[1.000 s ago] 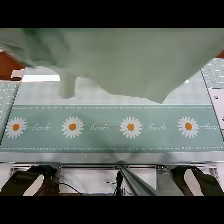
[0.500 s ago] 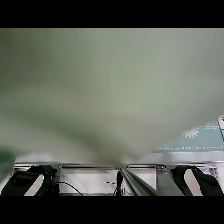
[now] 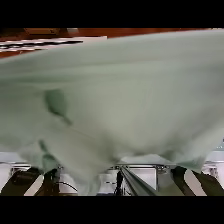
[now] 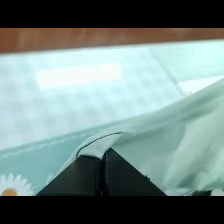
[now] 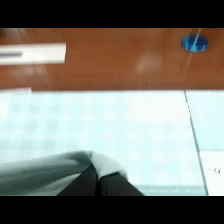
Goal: Fold the shirts.
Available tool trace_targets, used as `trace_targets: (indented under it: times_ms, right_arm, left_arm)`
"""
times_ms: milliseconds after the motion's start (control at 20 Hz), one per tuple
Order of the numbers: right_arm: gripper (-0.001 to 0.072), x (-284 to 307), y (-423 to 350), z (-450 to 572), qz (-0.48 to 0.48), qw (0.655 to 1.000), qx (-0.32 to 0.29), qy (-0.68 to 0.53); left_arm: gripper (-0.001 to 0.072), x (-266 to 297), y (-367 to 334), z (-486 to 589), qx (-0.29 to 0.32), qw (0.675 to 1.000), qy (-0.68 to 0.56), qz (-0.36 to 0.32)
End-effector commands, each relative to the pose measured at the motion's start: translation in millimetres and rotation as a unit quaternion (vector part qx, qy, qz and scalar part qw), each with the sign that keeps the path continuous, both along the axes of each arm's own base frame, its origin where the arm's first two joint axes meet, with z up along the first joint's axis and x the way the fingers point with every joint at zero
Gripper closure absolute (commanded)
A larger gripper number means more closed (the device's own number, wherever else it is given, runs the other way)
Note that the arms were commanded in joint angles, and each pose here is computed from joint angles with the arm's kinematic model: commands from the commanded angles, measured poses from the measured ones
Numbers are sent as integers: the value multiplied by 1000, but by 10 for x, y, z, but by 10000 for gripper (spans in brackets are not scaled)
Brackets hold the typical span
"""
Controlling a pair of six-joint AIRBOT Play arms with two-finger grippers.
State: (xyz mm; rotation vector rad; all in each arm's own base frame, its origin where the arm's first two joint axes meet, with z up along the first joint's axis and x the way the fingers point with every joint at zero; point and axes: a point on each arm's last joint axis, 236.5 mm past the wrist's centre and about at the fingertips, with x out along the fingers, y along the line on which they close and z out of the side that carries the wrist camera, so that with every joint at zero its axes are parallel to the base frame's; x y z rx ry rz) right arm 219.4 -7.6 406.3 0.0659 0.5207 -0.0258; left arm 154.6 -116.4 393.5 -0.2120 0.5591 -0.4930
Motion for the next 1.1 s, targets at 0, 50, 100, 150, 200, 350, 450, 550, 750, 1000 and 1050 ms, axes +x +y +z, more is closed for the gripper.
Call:
trace_targets:
  times_ms: [0, 50, 100, 150, 200, 350, 450, 550, 750, 1000, 1050]
  right_arm:
    - [695, 581, -312, -629, -2, 992, 23, 123]
    - [695, 788, -349, -818, 7, 987, 40, 154]
    - [695, 1010, -396, -1026, 15, 981, 57, 184]
    - [695, 1206, -458, -1226, 18, 975, 71, 209]
    - [695, 1411, -538, -1447, 16, 969, 83, 233]
    - [695, 1909, -727, -2060, 18, 953, 105, 283]
    - [695, 2193, -832, -2398, 16, 949, 114, 295]
    - [695, 2466, -905, -2643, 17, 950, 121, 287]
    - [695, 2948, -979, -2941, 11, 958, 146, 247]
    - [694, 3250, -1005, -3438, 10, 952, 177, 250]
    - [694, 3266, -988, -3558, 11, 948, 186, 259]
  left_arm:
    - [684, 719, 64, -649, 55, 996, 64, 7]
    - [683, 956, 37, -852, 60, 995, 85, 4]
    - [683, 1188, 12, -1081, 65, 992, 108, 1]
    - [683, 1435, -14, -1332, 73, 989, 130, -3]
    - [683, 1666, -33, -1568, 81, 986, 147, -8]
    - [683, 2336, -121, -2234, 81, 977, 195, -10]
    - [682, 2718, -209, -2601, 63, 976, 208, -6]
    - [682, 3029, -313, -2874, 42, 978, 205, -8]
    - [682, 3503, -383, -3190, -7, 981, 190, 28]
    - [682, 3786, -321, -3433, -16, 983, 175, 59]
    - [681, 3797, -321, -3503, -15, 982, 180, 60]
